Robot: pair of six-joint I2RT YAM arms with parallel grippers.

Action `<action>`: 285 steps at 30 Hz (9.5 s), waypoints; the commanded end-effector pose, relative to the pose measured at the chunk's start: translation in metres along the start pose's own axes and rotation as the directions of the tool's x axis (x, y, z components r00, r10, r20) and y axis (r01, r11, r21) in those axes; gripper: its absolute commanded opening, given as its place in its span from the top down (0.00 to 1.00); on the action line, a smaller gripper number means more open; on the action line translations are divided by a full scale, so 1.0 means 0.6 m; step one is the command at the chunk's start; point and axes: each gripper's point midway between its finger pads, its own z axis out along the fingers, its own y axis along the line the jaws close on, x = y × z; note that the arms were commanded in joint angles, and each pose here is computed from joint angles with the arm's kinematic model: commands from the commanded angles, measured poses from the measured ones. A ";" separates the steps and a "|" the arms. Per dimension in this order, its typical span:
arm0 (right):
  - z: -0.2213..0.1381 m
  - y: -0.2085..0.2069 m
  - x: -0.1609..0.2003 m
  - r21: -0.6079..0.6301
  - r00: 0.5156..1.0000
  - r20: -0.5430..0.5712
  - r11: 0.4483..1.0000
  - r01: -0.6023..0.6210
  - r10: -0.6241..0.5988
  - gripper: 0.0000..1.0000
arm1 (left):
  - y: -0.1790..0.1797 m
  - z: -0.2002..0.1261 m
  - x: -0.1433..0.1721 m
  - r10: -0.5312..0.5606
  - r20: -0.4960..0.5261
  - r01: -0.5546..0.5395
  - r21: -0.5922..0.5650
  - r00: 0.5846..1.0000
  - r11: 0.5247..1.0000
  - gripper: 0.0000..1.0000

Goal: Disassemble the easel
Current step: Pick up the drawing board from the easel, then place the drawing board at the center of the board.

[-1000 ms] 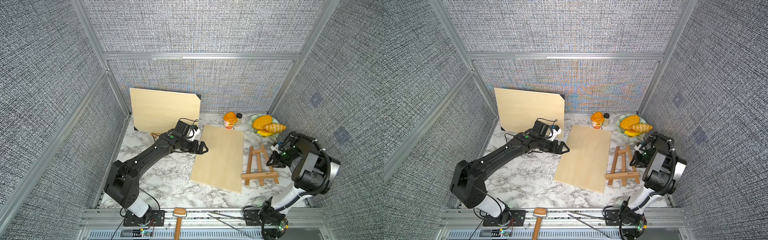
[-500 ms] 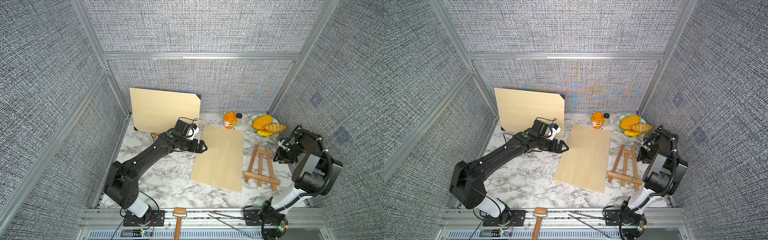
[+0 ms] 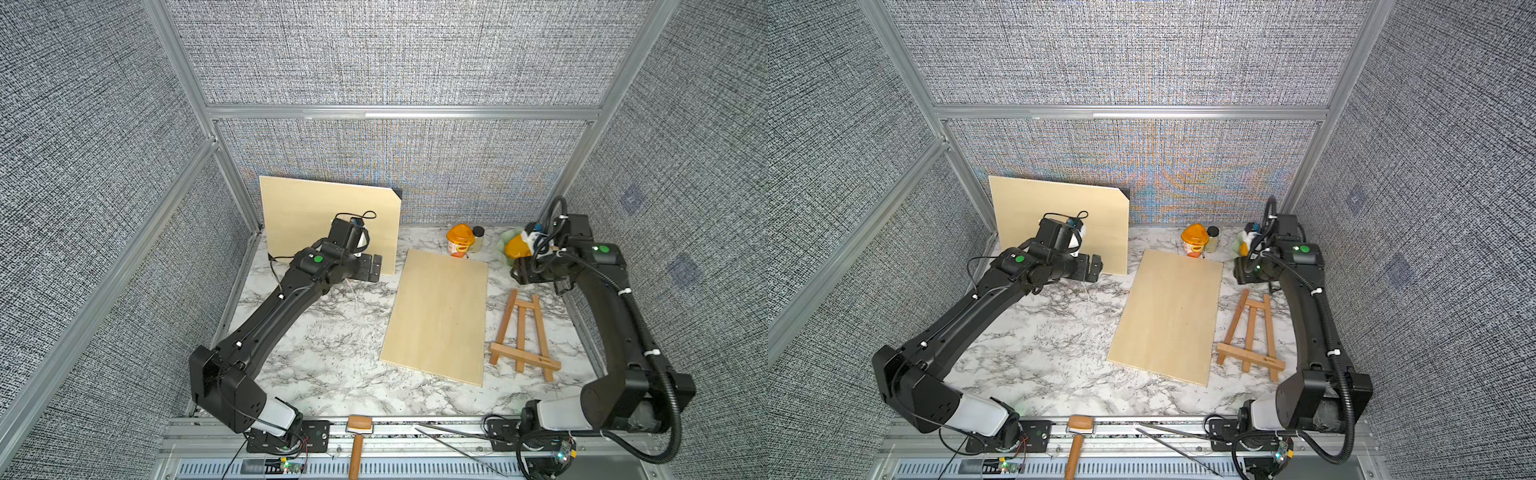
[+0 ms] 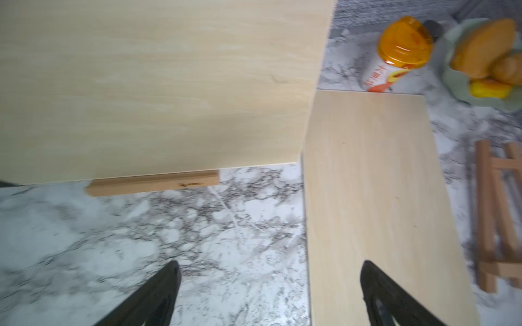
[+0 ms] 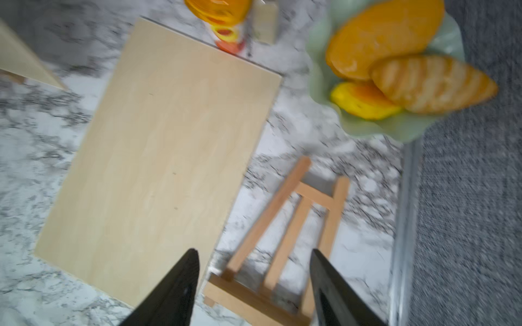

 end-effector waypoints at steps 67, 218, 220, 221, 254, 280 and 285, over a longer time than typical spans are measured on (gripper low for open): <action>0.214 0.471 -0.326 -0.856 0.824 0.500 0.300 0.422 0.268 0.98 | 0.122 0.082 0.085 -0.250 0.182 0.234 0.105 0.951 0.967 0.07; 0.054 0.382 0.100 -0.943 0.929 0.160 0.328 0.045 0.334 1.00 | 0.169 0.023 0.185 -0.296 0.018 0.235 0.564 0.955 0.792 0.95; 0.072 0.379 0.122 -0.922 0.938 0.140 0.387 0.007 0.316 1.00 | 0.169 0.032 0.197 -0.320 -0.017 0.275 0.555 0.947 0.785 0.95; 0.080 0.377 0.133 -0.904 0.943 0.144 0.428 0.002 0.300 1.00 | 0.170 0.036 0.204 -0.332 -0.028 0.292 0.547 0.943 0.784 0.95; 0.167 0.445 0.184 -0.793 0.991 0.003 0.604 -0.081 0.136 1.00 | 0.220 0.152 0.399 -0.501 -0.471 0.623 0.144 0.726 0.769 0.97; 0.198 0.482 0.158 -0.797 0.995 -0.015 0.600 -0.069 0.094 1.00 | 0.284 0.150 0.436 -0.607 -0.456 0.644 -0.093 0.651 0.759 0.52; 0.198 0.486 0.154 -0.800 0.994 -0.018 0.595 -0.081 0.110 1.00 | 0.299 0.144 0.427 -0.615 -0.423 0.632 -0.120 0.665 0.766 0.42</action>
